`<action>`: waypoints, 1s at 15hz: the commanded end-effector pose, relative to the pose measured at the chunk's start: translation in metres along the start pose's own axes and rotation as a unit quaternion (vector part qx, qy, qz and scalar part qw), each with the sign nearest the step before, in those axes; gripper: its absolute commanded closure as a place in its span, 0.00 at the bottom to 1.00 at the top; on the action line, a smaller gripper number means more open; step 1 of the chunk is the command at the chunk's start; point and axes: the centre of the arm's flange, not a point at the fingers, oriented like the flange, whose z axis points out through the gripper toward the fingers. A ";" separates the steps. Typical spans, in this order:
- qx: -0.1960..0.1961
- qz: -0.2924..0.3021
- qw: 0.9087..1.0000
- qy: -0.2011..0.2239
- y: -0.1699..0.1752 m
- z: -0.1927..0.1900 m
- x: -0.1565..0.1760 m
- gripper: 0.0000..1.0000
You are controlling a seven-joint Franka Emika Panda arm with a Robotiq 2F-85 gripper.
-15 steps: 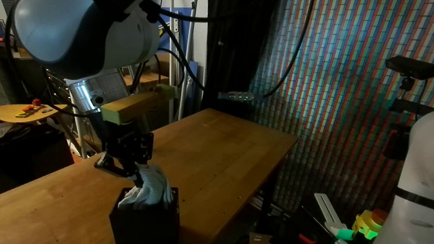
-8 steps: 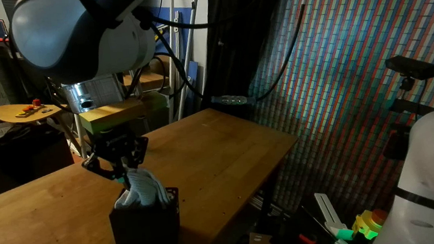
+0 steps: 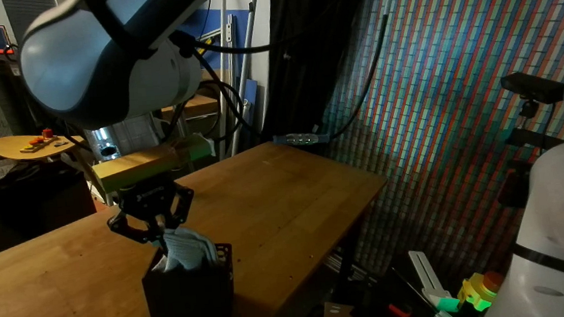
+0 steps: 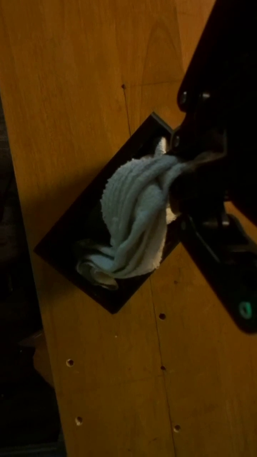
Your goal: Shove the cloth into the box
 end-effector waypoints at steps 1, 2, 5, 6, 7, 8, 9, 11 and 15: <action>-0.011 0.038 0.999 0.003 -0.004 0.007 -0.003 0.97; -0.012 0.045 0.999 0.002 -0.005 0.011 -0.003 0.97; -0.014 0.059 0.998 -0.001 -0.006 0.020 -0.004 0.97; -0.014 0.063 0.998 -0.002 -0.006 0.023 -0.005 0.97; -0.014 0.066 0.998 -0.003 -0.006 0.026 -0.007 0.97; -0.014 0.070 0.997 -0.004 -0.006 0.029 -0.009 0.97; -0.014 0.073 0.997 -0.007 -0.006 0.032 -0.011 0.97; -0.017 0.082 0.996 -0.006 -0.003 0.035 -0.017 0.97; -0.019 0.105 0.994 0.019 0.003 0.039 -0.021 0.97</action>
